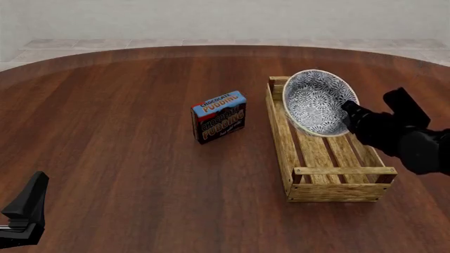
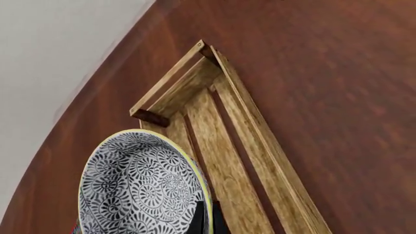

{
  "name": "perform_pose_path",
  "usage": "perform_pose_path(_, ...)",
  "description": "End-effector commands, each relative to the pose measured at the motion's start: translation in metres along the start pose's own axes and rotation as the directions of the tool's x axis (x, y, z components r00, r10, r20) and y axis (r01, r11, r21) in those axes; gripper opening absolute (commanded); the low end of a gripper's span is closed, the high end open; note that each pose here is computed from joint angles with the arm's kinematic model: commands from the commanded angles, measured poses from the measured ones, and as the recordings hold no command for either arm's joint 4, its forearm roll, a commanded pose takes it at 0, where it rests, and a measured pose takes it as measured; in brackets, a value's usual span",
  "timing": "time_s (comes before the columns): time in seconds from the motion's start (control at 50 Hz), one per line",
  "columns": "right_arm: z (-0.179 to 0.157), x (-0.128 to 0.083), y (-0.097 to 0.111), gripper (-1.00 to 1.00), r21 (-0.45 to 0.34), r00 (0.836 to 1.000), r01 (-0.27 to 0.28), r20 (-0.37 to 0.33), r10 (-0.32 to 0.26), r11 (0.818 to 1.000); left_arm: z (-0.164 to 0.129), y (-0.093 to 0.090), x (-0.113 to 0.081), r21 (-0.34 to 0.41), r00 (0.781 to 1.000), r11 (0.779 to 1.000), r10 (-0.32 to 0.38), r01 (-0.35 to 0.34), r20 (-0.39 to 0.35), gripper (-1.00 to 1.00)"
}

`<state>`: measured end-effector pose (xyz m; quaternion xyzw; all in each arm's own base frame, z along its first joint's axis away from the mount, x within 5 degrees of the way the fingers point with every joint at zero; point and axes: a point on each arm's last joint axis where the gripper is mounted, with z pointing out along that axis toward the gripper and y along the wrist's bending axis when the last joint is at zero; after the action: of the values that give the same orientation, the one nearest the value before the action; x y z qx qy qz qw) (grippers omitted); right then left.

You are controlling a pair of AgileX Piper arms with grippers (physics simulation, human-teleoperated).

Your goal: Pick up the bowl on the left and put it in the tray.

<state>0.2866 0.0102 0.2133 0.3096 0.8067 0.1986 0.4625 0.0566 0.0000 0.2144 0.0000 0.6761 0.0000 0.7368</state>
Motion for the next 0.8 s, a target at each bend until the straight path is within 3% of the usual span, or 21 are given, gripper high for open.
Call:
perform_pose_path(0.02, 0.001, -0.003, -0.005, -1.0, 0.009, 0.999, -0.04, 0.019, 0.039, 0.999, 0.0, 0.0, 0.0, 0.0, 1.0, 1.0, 0.0, 0.0, 0.0, 1.0)
perform_pose_path(0.8, 0.017, 0.0, -0.013, -1.0, 0.036, 0.999, -0.044, 0.007, 0.044, 0.998, 0.0, 0.0, 0.0, 0.0, 1.0, 1.0, 0.0, 0.0, 0.0, 1.0)
